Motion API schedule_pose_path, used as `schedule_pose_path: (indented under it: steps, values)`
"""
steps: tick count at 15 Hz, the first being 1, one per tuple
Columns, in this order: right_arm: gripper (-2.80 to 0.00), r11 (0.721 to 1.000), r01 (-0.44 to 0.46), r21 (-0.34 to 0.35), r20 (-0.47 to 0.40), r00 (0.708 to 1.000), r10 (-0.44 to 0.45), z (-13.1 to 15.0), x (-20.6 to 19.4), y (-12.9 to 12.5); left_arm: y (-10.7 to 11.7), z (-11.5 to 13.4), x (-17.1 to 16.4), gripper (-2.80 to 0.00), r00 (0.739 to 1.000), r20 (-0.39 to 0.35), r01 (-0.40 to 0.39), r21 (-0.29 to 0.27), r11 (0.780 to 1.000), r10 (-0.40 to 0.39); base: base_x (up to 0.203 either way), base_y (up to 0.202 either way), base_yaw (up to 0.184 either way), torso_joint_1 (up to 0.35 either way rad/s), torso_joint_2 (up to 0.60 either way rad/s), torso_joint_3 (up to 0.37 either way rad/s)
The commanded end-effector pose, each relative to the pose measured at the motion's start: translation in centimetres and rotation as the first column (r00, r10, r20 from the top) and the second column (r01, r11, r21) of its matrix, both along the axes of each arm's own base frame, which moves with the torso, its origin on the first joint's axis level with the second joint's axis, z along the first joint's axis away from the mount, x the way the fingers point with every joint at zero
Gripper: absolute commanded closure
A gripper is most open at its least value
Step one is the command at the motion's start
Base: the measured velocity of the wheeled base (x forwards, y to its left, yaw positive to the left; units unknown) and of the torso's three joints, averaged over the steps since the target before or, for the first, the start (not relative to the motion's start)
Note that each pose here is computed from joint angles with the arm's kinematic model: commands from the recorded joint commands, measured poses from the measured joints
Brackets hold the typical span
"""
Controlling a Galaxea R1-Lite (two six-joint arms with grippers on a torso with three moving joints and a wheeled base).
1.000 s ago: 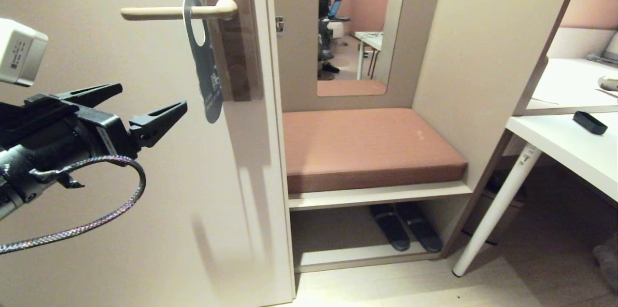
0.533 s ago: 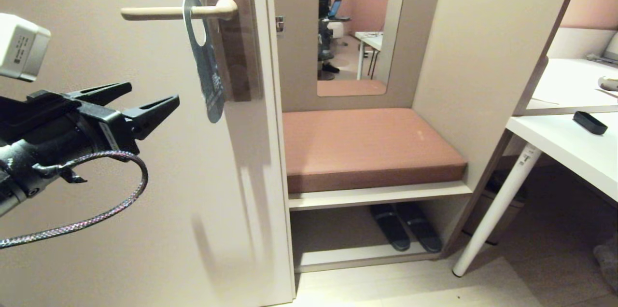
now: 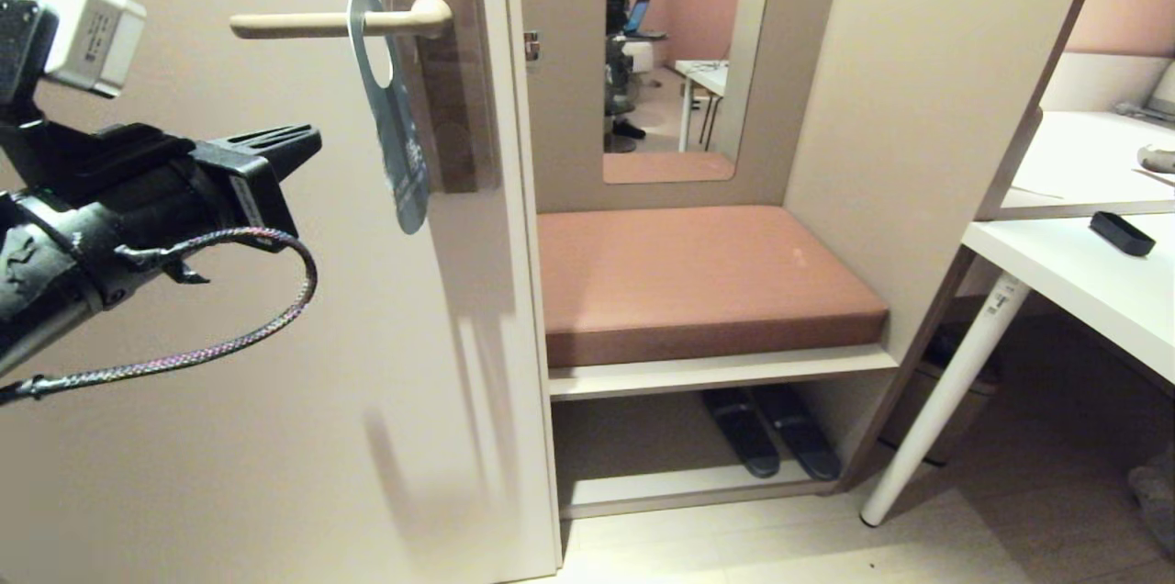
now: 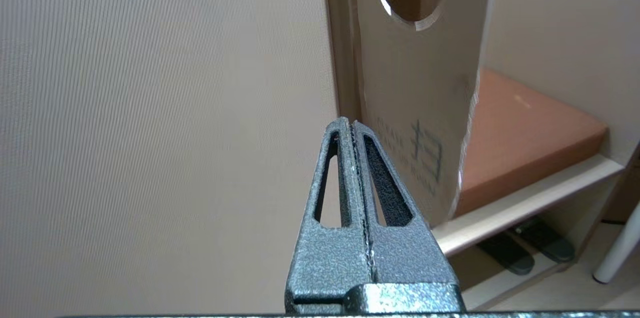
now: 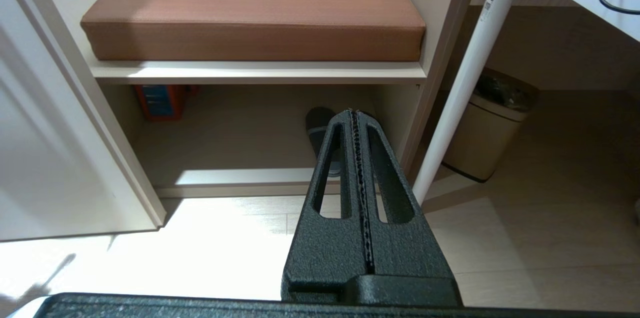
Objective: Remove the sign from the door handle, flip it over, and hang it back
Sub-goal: Hang the sign back with the other side facing out
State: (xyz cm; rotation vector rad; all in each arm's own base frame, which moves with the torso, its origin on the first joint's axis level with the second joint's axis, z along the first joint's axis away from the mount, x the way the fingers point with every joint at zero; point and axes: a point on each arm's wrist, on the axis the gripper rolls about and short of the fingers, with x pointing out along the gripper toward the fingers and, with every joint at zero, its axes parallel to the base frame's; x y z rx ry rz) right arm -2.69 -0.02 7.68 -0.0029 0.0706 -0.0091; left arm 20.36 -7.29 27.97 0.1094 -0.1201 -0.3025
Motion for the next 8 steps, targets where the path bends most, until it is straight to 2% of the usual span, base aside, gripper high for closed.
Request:
schedule_pose_path:
  steps: [1,8]
  values:
    - [0.0,1.0,0.0,0.0,-0.001,1.0,0.0,0.0,0.0,0.0,-0.6,-0.1,1.4,0.0,1.0,-0.012,0.002,0.006,1.0,-0.002,0.0,0.0,0.0,0.0,0.0,0.0]
    - [0.0,1.0,0.0,0.0,-0.001,1.0,0.0,0.0,0.0,0.0,-2.6,-0.1,2.3,0.0,0.998,-0.02,0.063,0.011,0.998,-0.063,0.0,0.0,0.0,0.0,0.0,0.0]
